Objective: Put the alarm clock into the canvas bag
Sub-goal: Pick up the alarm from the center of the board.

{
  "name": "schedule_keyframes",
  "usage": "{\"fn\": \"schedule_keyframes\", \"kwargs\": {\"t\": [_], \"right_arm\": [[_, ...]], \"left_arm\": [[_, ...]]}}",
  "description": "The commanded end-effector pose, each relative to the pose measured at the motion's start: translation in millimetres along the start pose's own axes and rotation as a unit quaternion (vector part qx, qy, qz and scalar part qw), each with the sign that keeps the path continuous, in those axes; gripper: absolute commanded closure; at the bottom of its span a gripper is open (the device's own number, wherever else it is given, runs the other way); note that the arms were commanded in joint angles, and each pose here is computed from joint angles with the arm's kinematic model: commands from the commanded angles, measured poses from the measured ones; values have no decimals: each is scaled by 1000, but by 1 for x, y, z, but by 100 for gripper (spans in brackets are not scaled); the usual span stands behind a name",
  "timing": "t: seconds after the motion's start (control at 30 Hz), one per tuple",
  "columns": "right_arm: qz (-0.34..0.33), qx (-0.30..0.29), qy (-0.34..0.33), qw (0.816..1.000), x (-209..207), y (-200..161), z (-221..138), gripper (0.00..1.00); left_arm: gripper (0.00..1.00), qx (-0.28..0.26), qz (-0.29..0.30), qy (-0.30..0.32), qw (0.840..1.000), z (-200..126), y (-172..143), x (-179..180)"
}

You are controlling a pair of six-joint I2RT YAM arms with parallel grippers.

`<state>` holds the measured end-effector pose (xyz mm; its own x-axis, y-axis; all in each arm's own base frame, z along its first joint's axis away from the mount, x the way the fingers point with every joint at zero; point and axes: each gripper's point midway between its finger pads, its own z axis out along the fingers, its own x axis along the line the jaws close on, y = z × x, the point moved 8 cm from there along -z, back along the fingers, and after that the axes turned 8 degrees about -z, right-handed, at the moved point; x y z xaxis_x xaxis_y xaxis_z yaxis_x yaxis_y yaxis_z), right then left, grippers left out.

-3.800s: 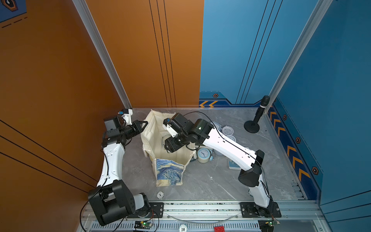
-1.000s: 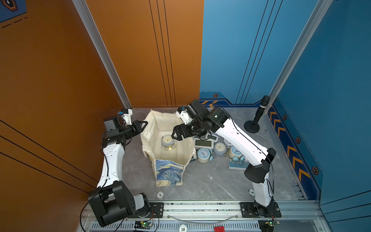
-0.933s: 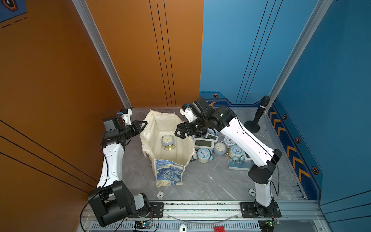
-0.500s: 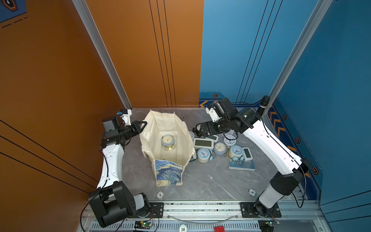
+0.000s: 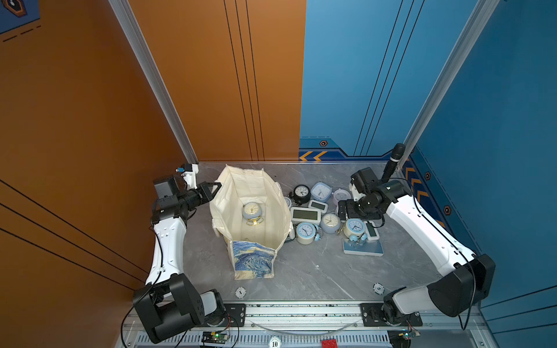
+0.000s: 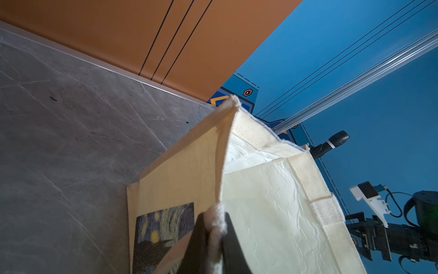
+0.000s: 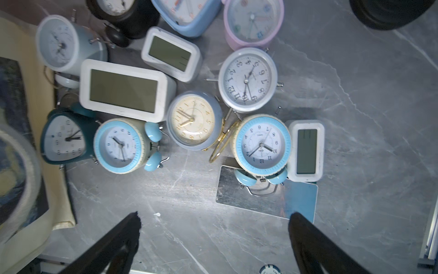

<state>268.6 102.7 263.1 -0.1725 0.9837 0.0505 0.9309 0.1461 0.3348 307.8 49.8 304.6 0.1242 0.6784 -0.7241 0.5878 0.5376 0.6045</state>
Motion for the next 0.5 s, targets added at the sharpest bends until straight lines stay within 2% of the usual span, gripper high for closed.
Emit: {"fn": "schedule_keyframes", "kwargs": {"t": [0.0, 0.17, 0.3, 0.47], "right_arm": [[28, -10, -20, 999, -14, -5, 11, 0], [26, 10, -40, 999, -24, -9, 33, 0], [4, 41, -44, 998, -26, -8, 51, 5], [14, 81, -31, 996, -38, -7, 74, 8]], "left_arm": [[100, -18, 31, -12, 999, -9, 2, -9], [100, -23, 32, -11, 999, -10, 4, -9], [100, -24, 28, -9, 999, -10, 5, -8], [100, -26, 26, -9, 999, -11, 5, -7]]}}
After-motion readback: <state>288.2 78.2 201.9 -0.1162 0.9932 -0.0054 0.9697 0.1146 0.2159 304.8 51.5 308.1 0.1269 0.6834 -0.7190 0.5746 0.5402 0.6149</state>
